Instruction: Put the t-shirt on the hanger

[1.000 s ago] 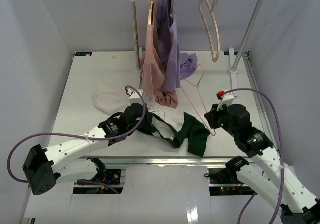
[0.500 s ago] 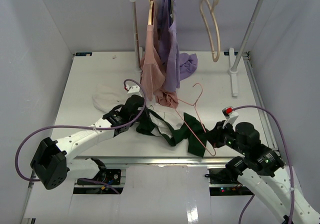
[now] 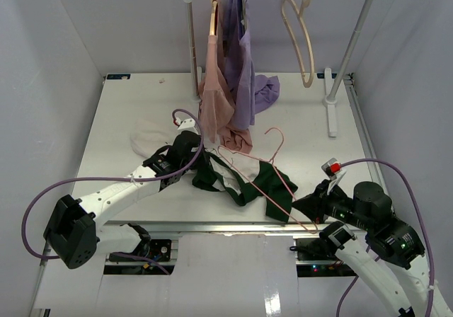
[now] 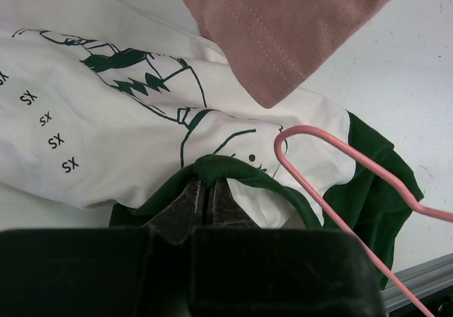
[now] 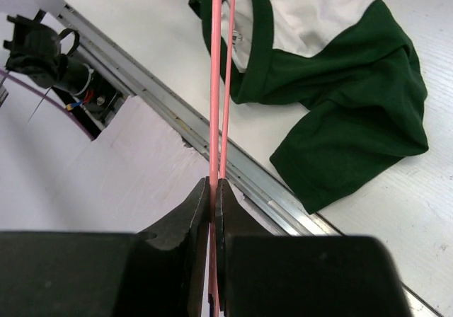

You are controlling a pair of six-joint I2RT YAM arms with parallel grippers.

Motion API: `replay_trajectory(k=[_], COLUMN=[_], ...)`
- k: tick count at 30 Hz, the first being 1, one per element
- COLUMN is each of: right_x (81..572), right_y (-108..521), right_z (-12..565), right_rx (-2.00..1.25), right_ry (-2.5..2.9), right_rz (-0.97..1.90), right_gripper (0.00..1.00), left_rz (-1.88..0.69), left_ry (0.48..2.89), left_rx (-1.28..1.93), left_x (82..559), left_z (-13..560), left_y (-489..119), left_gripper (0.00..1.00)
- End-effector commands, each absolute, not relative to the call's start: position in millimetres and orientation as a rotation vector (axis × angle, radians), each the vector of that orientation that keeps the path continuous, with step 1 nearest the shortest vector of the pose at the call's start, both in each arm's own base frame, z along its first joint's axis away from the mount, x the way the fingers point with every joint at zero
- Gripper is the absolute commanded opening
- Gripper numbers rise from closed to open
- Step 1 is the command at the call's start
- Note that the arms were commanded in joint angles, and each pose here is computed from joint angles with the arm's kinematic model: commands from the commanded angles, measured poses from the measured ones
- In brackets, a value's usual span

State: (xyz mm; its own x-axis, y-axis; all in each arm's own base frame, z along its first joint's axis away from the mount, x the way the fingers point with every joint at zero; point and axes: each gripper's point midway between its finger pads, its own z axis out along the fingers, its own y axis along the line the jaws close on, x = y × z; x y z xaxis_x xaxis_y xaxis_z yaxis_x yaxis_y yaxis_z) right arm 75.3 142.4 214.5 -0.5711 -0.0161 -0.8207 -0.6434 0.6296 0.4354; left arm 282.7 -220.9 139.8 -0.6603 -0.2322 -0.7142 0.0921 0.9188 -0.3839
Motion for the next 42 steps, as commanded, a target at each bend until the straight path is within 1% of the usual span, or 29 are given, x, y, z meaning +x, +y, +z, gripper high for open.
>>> replay_trajectory(k=[1, 13, 19, 24, 31, 38, 42], right_x=[59.5, 51.9, 56.1, 65.9, 90.0, 121.8, 129.4], right_y=[146.8, 146.8, 150.1, 158.3, 179.8, 187.3, 202.0], right_z=[233.5, 220.0, 206.3, 203.6, 209.6, 218.2, 234.1], right_rx=[-0.626, -0.676, -0.683, -0.694, -0.708, -0.628, -0.649], right_ry=[1.929, 1.956, 1.981, 1.959, 1.891, 1.863, 1.778], right_rz=[1.017, 1.029, 1.029, 1.04, 1.081, 1.025, 1.088], right_gripper=[0.08, 0.08, 0.08, 0.08, 0.08, 0.08, 0.08], left_rz=[-0.529, -0.503, -0.556, -0.656, -0.947, -1.065, -1.134], left_ry=[2.193, 2.197, 2.189, 2.162, 2.131, 2.05, 2.024], left_rx=[-0.093, -0.094, -0.074, -0.027, 0.126, 0.172, 0.224], left_x=[285.8, 288.6, 285.7, 276.2, 245.2, 227.9, 219.4], left_z=[154.6, 153.1, 160.7, 177.9, 205.1, 242.9, 258.2], left_y=[-220.7, -217.3, -223.8, -232.5, -263.7, -266.2, -272.9], left_gripper=[0.0, 0.0, 0.0, 0.0, 0.0, 0.0, 0.0])
